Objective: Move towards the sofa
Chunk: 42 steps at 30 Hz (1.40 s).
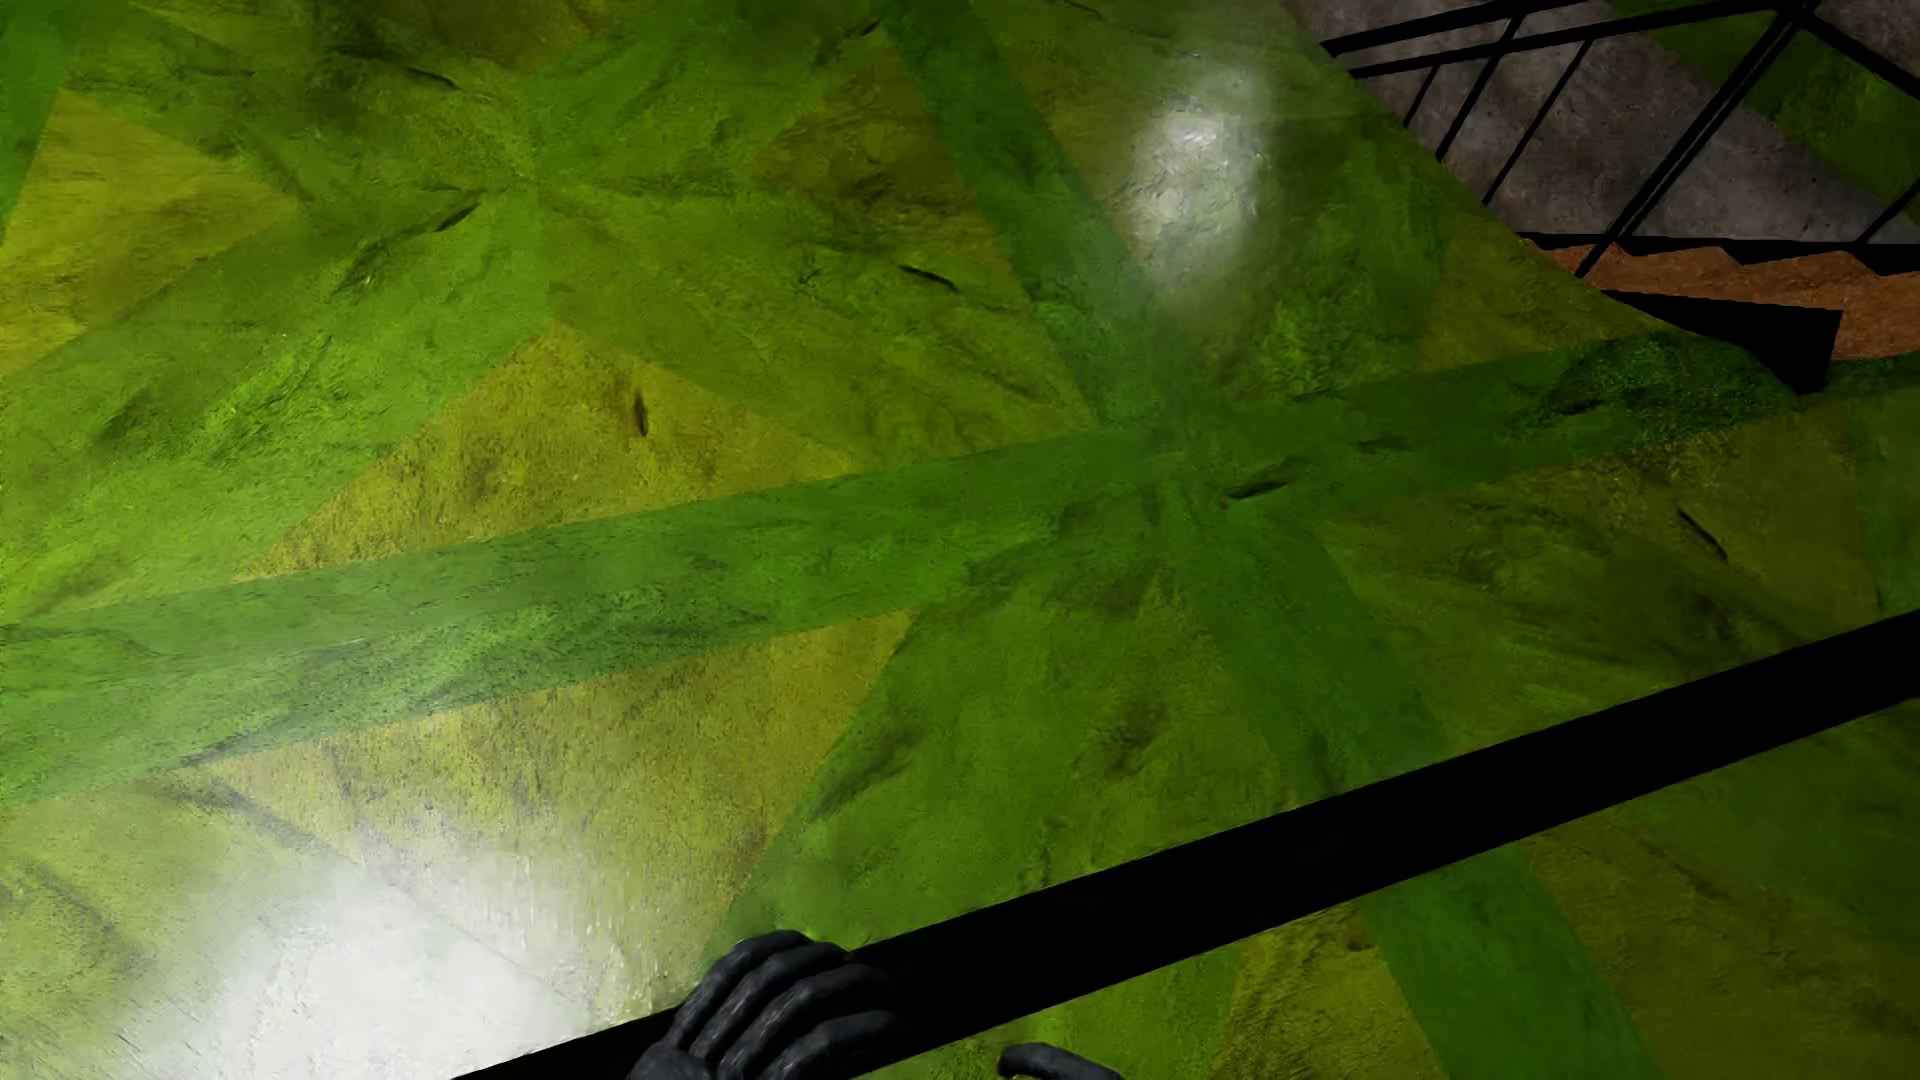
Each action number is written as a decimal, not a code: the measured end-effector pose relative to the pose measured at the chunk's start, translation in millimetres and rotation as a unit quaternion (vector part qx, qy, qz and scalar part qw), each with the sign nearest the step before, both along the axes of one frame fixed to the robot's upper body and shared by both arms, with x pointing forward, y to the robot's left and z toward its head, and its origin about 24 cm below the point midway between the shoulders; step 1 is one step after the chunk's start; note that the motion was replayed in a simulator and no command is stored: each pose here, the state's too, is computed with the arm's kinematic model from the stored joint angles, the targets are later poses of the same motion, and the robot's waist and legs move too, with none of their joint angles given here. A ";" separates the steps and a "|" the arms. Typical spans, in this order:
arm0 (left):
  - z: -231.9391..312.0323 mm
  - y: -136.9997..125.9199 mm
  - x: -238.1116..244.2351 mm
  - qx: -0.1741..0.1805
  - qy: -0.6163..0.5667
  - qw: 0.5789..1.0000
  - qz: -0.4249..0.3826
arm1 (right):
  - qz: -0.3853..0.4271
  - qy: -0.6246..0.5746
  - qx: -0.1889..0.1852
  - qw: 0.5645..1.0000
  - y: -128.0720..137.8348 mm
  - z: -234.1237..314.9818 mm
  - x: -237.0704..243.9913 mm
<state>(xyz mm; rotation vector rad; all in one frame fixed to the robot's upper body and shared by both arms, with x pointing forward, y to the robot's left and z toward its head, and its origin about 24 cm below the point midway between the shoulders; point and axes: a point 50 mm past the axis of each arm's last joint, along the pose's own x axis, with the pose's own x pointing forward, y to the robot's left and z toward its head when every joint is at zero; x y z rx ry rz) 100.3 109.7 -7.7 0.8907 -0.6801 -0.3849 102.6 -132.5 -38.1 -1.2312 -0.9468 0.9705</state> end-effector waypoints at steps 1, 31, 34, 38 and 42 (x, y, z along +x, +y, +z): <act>0.7 1.0 1.2 -0.001 0.000 1.000 0.002 | 0.001 -0.001 0.000 1.000 2.7 -0.6 1.3; -14.7 34.0 -18.3 0.082 0.051 0.995 0.004 | -0.006 0.045 0.056 0.997 22.6 0.3 -6.5; -17.5 31.7 -16.1 0.051 0.071 0.996 0.021 | -0.003 0.025 0.051 0.998 25.0 6.3 7.0; -13.1 20.1 -6.2 0.032 0.059 0.997 0.032 | 0.012 0.025 0.045 0.999 21.5 3.1 7.1; -11.3 22.2 -1.0 0.040 0.048 0.998 0.023 | -0.017 0.063 0.032 0.997 14.0 -5.2 0.0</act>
